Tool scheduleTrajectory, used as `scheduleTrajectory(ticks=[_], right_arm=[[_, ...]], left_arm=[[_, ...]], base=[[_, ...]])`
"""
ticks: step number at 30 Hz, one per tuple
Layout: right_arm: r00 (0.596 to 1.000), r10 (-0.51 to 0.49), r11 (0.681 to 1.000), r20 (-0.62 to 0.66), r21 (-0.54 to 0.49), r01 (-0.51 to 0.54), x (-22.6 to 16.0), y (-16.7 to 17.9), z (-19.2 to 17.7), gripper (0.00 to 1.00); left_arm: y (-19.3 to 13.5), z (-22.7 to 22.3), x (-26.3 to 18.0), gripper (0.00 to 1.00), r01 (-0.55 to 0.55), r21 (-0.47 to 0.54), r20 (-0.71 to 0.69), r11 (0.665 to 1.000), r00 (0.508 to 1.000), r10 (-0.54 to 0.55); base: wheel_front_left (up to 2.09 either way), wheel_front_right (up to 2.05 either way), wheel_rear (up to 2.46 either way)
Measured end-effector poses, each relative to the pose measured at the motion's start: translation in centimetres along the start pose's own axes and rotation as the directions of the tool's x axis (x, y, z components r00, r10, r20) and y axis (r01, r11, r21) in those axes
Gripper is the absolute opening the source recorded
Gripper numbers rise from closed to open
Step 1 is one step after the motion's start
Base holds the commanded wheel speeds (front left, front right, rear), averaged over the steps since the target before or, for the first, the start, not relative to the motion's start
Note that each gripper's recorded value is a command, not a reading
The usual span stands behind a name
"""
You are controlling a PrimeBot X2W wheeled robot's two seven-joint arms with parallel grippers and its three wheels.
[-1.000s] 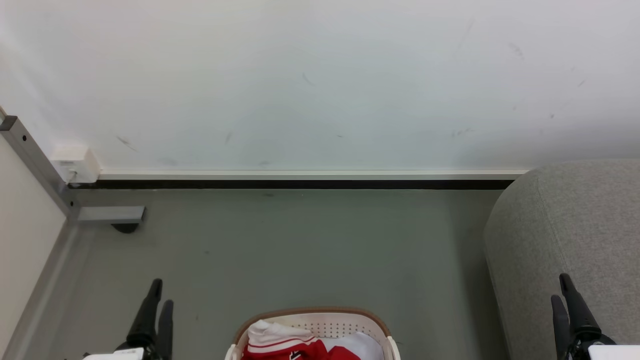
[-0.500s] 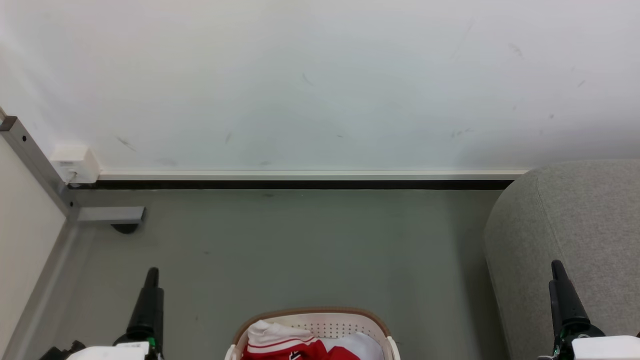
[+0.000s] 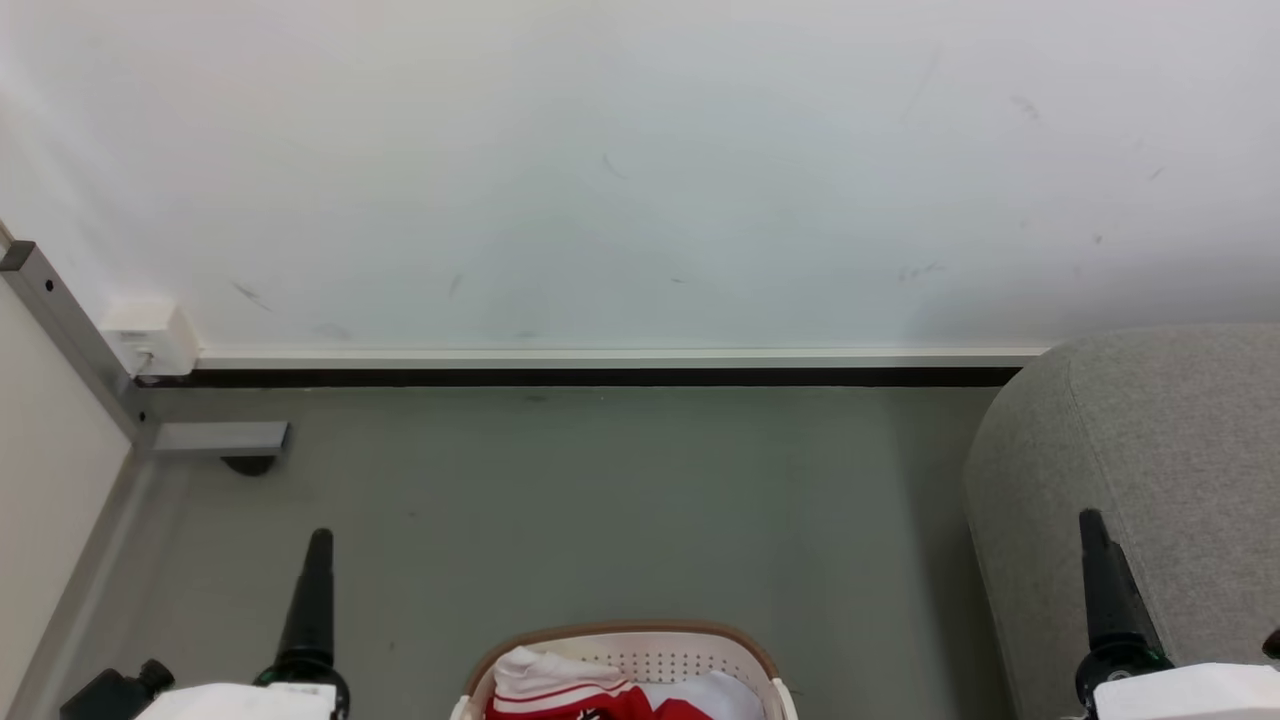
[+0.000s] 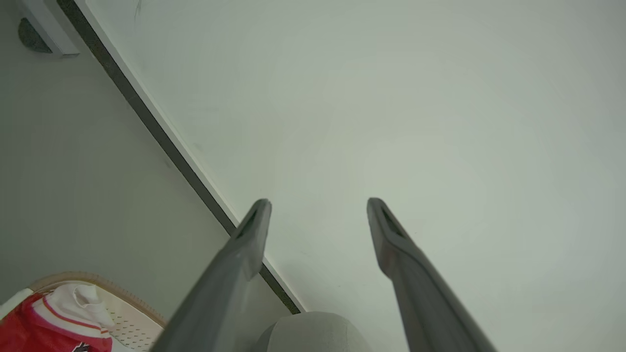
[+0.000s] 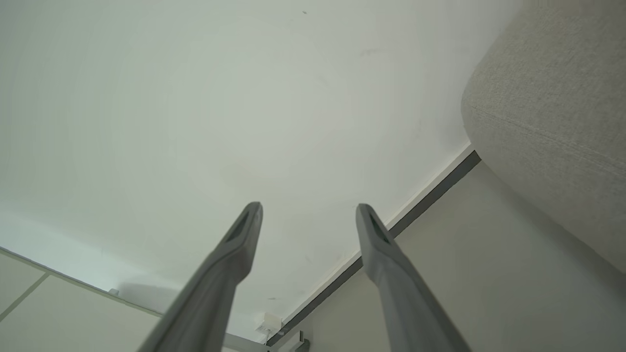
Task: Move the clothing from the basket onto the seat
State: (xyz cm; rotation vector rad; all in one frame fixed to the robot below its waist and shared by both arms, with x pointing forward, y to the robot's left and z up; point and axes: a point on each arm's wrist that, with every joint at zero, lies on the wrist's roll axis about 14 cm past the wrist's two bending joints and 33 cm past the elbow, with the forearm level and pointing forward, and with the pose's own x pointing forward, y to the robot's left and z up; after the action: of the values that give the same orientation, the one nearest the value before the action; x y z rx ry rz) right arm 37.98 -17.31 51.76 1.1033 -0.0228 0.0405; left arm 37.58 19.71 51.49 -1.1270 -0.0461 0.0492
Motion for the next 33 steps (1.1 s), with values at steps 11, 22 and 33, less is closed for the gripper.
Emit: scheduleTrajectory(ticks=[11, 22, 33], right_arm=[[0.999, 0.026, 0.966, -0.018, -0.258, -0.030, -0.2, 0.6, -0.6, 1.00], [0.998, 0.025, 0.895, -0.059, -0.444, -0.049, -0.6, 0.2, -1.9, 1.00], [0.996, 0.048, 0.829, -0.069, -0.554, -0.078, -0.8, 0.6, -2.3, 1.00]], left_arm=[[0.0, -0.1, -0.1, 1.00, -0.013, 0.284, 0.005, 0.959, 1.000, 0.012], [0.1, -0.5, -0.1, 1.00, -0.006, 0.477, 0.001, 0.879, 1.000, 0.006], [-0.4, -0.3, -0.1, 1.00, 0.006, 0.586, 0.017, 0.811, 1.000, -0.020]], base=[[0.00, 0.00, 0.00], [0.00, 0.00, 0.00], [0.00, 0.00, 0.00]])
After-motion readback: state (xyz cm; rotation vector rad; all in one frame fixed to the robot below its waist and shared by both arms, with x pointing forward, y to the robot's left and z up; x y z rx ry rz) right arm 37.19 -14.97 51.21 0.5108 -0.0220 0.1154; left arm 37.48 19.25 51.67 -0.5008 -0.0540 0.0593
